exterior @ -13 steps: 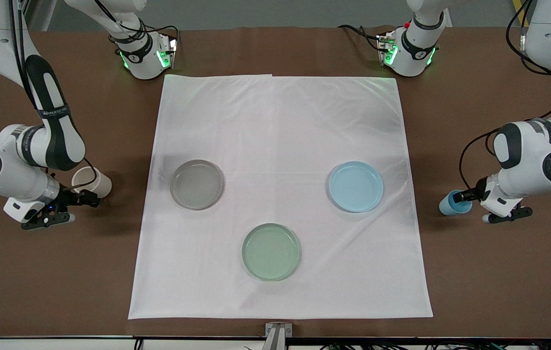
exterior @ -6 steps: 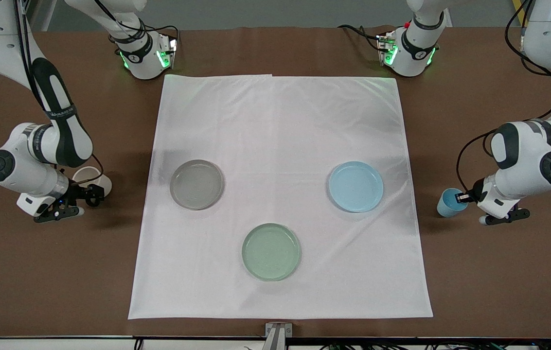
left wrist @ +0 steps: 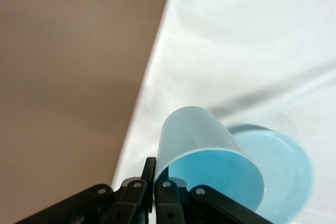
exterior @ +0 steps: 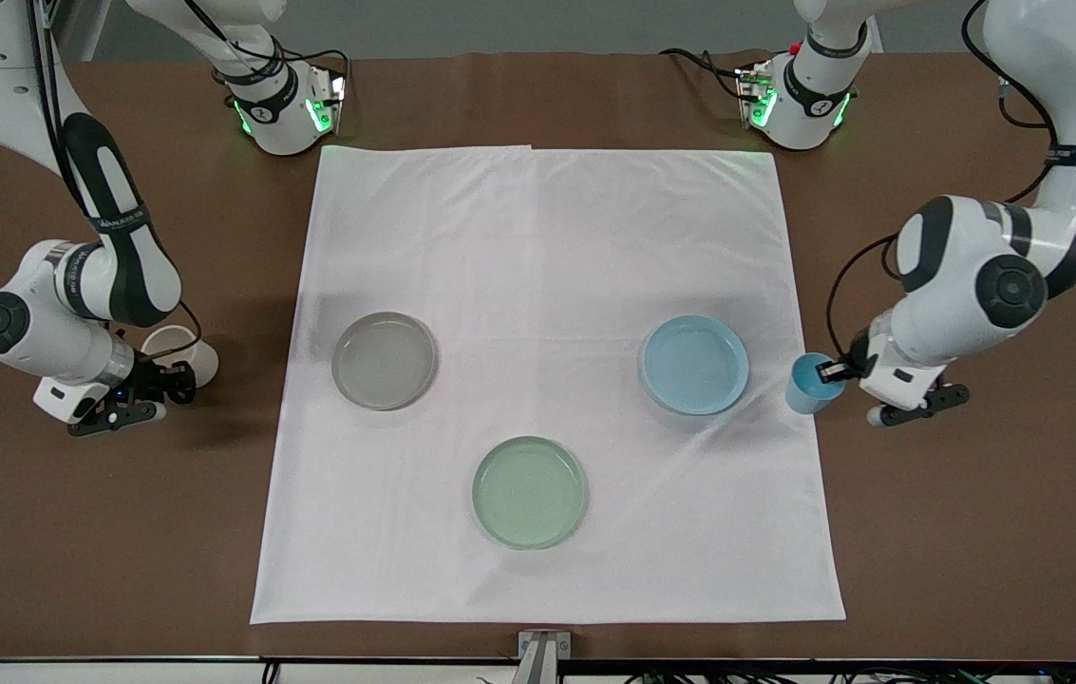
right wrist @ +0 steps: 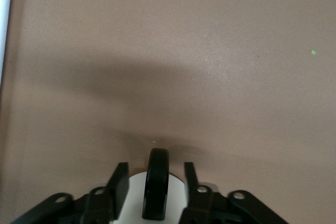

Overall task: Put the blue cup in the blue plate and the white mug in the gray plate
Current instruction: 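Carry the blue cup with the left gripper onto the blue plate, then release the cup with the left gripper while the right gripper carries the mug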

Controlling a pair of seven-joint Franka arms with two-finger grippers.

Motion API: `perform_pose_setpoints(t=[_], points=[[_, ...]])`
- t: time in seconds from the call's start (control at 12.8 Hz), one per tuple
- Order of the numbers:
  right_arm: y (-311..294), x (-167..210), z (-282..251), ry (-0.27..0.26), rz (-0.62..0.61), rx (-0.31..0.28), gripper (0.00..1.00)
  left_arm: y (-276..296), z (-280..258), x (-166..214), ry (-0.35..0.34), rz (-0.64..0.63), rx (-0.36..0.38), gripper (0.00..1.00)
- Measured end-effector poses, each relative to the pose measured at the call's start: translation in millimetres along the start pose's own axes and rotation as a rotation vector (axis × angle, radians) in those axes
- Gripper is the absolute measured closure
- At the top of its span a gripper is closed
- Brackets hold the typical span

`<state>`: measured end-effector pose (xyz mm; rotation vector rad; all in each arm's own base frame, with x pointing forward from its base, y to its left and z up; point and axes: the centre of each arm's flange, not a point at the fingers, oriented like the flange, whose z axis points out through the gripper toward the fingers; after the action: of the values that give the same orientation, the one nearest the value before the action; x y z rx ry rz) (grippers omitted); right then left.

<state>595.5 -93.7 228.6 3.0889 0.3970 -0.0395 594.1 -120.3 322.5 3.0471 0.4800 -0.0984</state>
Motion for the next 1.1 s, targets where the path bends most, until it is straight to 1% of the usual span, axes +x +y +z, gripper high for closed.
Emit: perform_pose_setpoints(t=[0.08, 0.16, 0.23, 0.31, 0.39, 0.47, 0.55, 0.63, 0.7, 0.78, 0.86, 0.94, 1.02, 1.1], points=[[0, 0, 0, 0.000, 0.000, 0.000, 0.52, 22, 6, -15, -0.017, -0.022, -0.004, 0.96], [0, 0, 0, 0.001, 0.000, 0.000, 0.60, 37, 15, -27, -0.038, -0.036, -0.003, 0.96], [0, 0, 0, 0.001, 0.000, 0.000, 0.60, 49, 27, -36, -0.059, -0.049, 0.001, 0.96], [1, 0, 0, 0.001, 0.000, -0.001, 0.70, 59, 39, -43, -0.077, -0.065, 0.002, 0.96], [1, 0, 0, 0.001, 0.000, -0.001, 0.75, 70, 52, -50, -0.089, -0.082, -0.002, 0.96], [1, 0, 0, 0.001, 0.000, -0.001, 0.76, 81, 64, -56, -0.100, -0.098, -0.007, 0.96], [1, 0, 0, 0.001, 0.000, -0.001, 0.80, 88, 76, -62, -0.112, -0.107, -0.009, 0.96], [1, 0, 0, 0.001, 0.001, -0.001, 0.81, 93, 85, -65, -0.122, -0.112, -0.011, 0.96], [1, 0, 0, 0.001, 0.001, -0.001, 0.81, 94, 92, -67, -0.132, -0.114, -0.011, 0.92], [1, 1, -1, 0.002, 0.000, -0.001, 0.81, 93, 97, -67, -0.140, -0.116, -0.009, 0.92], [1, 2, -5, -0.003, -0.001, 0.002, 0.81, 93, 99, -67, -0.144, -0.117, -0.008, 0.86], [1, 5, -13, -0.026, -0.003, 0.013, 0.81, 93, 98, -66, -0.142, -0.117, -0.011, 0.76], [-2, 11, -31, -0.062, -0.010, 0.030, 0.81, 94, 93, -61, -0.129, -0.118, -0.022, 0.64], [-11, 21, -56, -0.090, -0.013, 0.044, 0.81, 95, 80, -52, -0.105, -0.113, -0.040, 0.53]])
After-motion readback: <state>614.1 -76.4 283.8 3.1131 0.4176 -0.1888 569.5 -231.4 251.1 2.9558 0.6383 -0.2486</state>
